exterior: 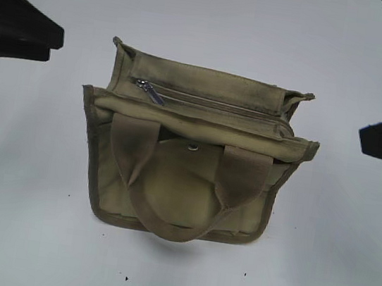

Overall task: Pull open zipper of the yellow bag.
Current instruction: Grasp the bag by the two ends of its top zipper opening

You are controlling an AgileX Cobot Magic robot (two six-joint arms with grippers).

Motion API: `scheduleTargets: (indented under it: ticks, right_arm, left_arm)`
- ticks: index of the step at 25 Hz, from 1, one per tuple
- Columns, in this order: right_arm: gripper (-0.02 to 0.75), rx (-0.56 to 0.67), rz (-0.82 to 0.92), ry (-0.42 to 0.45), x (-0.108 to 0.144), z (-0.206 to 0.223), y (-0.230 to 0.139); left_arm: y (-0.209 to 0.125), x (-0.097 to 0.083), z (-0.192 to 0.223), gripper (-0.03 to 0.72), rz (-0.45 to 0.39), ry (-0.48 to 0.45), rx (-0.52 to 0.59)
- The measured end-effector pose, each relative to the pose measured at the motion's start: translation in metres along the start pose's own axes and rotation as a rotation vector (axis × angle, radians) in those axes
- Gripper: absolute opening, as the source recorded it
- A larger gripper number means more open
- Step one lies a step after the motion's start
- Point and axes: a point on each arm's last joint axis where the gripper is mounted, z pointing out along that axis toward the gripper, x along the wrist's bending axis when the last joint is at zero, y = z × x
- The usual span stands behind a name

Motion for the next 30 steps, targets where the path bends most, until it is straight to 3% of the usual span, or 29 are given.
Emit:
scheduleTargets:
  ticks: [10, 21, 23, 27, 30]
  right_arm:
    - [0.573, 0.007, -0.123, 0.16, -0.014, 0.063, 0.05]
    - [0.573, -0.066, -0.381, 0.282, 0.034, 0.126, 0.109]
    - [0.568, -0.067, -0.407, 0.303, 0.043, 0.141, 0.119]
    - [0.508, -0.057, -0.446, 0.328, 0.056, 0.165, 0.129]
    - [0.485, -0.03, -0.471, 0.334, 0.059, 0.178, 0.126]
  left_arm:
    - [0.042, -0.009, 0.072, 0.322, 0.034, -0.074, 0.201]
    - [0.056, -0.009, 0.114, 0.326, 0.048, -0.102, 0.291]
    - [0.058, -0.01, 0.119, 0.29, 0.054, -0.105, 0.297]
    - [0.065, -0.014, 0.119, 0.076, 0.082, -0.103, 0.287]
    - [0.069, -0.02, 0.115, 0.027, 0.113, -0.114, 0.292]
